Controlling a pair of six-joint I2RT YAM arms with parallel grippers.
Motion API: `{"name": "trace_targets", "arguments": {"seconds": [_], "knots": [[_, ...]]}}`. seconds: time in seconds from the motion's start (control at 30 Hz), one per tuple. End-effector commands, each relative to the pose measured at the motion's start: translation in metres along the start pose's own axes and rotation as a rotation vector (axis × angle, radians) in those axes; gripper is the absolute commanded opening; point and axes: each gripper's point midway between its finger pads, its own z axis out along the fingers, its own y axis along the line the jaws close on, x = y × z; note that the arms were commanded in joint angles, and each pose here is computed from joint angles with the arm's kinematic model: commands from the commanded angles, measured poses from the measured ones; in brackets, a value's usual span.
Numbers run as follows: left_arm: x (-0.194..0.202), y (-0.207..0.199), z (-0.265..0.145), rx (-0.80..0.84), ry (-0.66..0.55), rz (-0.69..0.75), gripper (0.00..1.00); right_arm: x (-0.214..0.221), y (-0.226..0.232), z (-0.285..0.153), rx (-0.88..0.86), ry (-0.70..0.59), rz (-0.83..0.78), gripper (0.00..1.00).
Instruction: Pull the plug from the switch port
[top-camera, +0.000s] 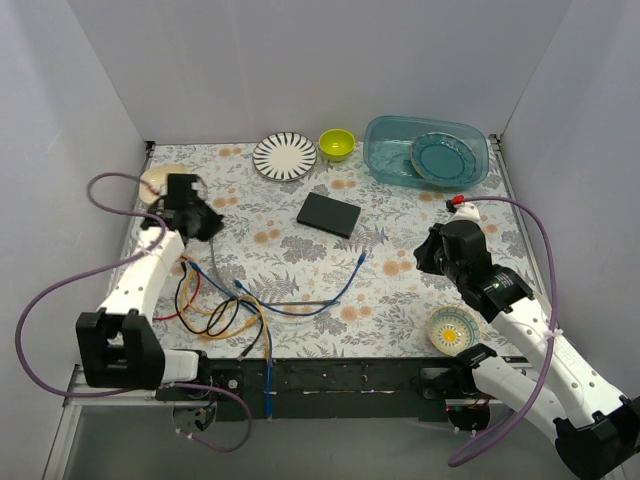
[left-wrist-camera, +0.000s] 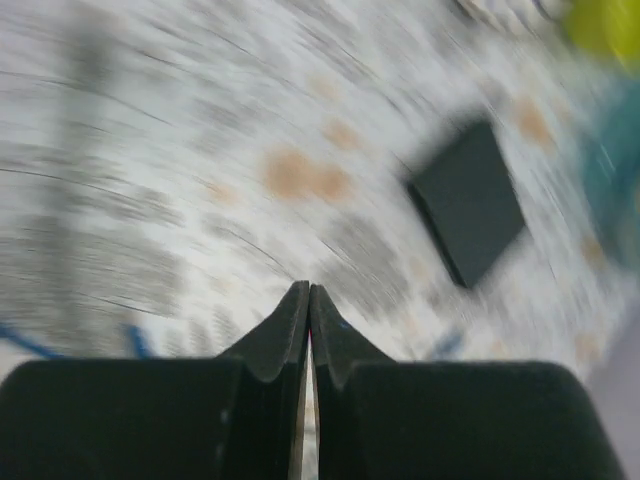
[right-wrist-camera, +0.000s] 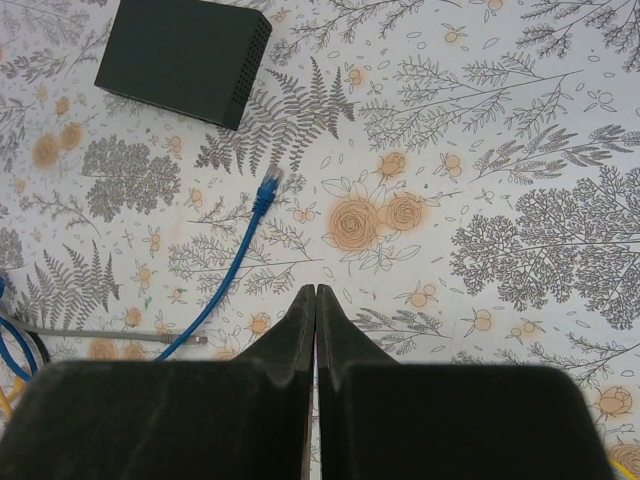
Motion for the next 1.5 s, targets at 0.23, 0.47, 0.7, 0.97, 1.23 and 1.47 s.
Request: {"name": "trace_targets", "arguments": {"seconds": [0.23,0.47,0.7,0.97,1.23,1.47], "knots": [[0.300,-0.083,-0.128,0.754,0.522,0.793,0.00,-0.013,0.021,0.014,-0.061,-0.012,-0.003,0.01],[0.387,-0.025,-0.107,0.647,0.785,1.060,0.00,-0.005,0.028,0.024,-0.078,0.040,0.012,0.01],[0.366,0.007,-0.031,0.336,0.745,0.892,0.00,-0.010,0.028,0.022,-0.062,0.044,0.001,0.01],[0.265,0.047,0.041,0.027,0.665,0.428,0.00,-0.006,0.019,0.021,-0.038,0.033,0.008,0.01],[0.158,0.117,0.065,-0.205,0.464,-0.038,0.00,-0.008,0.013,0.021,-0.013,0.017,-0.017,0.01],[0.062,0.157,0.049,-0.326,0.230,-0.338,0.00,-0.009,0.014,0.022,-0.017,0.017,-0.039,0.01]]}}
